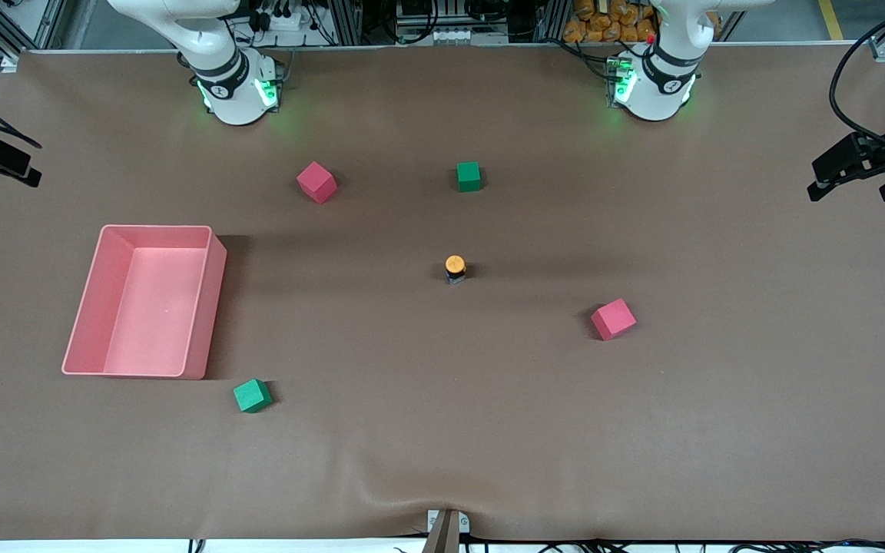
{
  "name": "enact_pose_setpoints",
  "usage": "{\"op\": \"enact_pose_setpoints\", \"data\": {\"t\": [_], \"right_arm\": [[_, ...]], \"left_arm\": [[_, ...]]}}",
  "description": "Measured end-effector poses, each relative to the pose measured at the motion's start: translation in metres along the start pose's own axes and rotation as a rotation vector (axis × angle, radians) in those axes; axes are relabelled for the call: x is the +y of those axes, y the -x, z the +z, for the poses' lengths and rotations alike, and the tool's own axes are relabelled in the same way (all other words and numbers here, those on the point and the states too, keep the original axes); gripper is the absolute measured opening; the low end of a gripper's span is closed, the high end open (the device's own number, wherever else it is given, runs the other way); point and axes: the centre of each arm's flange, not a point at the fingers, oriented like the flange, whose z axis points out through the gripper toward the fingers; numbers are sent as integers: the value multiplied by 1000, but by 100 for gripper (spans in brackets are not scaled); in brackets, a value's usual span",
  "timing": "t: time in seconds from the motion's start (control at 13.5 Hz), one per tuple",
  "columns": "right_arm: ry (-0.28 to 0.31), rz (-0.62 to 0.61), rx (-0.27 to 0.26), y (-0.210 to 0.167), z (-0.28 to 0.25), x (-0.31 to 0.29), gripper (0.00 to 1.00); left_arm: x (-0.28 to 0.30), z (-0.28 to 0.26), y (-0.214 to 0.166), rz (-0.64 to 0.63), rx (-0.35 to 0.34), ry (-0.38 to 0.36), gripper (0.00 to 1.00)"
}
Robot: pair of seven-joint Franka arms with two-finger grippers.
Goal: Place and upright button with both arms
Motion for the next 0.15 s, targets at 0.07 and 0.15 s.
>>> {"op": "enact_pose_setpoints", "data": {"t": [0.07,0.15], "right_arm": [[0,0,0,0,0,0,100],[0,0,0,0,0,0,100]], "left_arm": [[0,0,0,0,0,0,100],[0,0,0,1,0,0,100]]}}
